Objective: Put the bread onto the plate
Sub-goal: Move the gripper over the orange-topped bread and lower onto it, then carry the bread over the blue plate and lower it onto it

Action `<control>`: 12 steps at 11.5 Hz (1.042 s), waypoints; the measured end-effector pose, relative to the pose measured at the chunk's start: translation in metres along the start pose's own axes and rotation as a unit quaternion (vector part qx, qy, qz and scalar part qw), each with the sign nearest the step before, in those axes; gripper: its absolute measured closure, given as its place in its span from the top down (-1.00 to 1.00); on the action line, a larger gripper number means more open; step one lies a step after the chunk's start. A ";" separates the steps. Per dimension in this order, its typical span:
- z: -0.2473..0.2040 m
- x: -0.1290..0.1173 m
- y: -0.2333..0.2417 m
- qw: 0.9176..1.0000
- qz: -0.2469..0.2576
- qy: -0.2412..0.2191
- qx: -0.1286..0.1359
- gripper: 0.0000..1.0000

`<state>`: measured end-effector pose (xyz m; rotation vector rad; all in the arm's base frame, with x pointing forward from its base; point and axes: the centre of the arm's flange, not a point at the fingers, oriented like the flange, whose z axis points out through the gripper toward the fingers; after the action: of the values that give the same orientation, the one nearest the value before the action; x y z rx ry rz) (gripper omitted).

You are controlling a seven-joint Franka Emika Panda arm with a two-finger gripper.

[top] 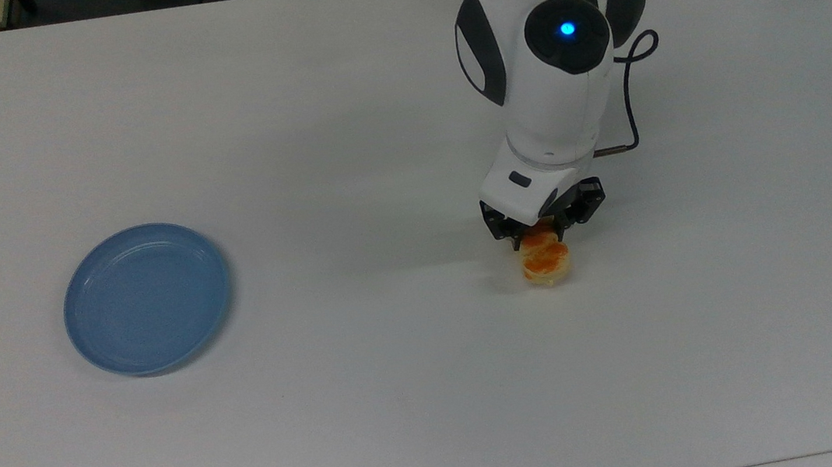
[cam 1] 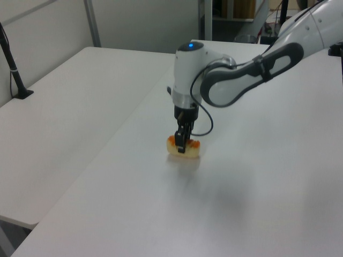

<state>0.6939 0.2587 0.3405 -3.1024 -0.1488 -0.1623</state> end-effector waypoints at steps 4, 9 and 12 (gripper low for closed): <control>-0.110 0.005 0.133 0.999 -0.006 -0.018 -0.033 0.04; -0.102 -0.018 0.423 0.995 0.035 0.009 -0.090 0.08; -0.038 -0.021 0.468 0.991 0.047 0.023 -0.121 0.12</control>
<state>0.7146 -0.2105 0.3641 -3.3348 0.0211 -0.2674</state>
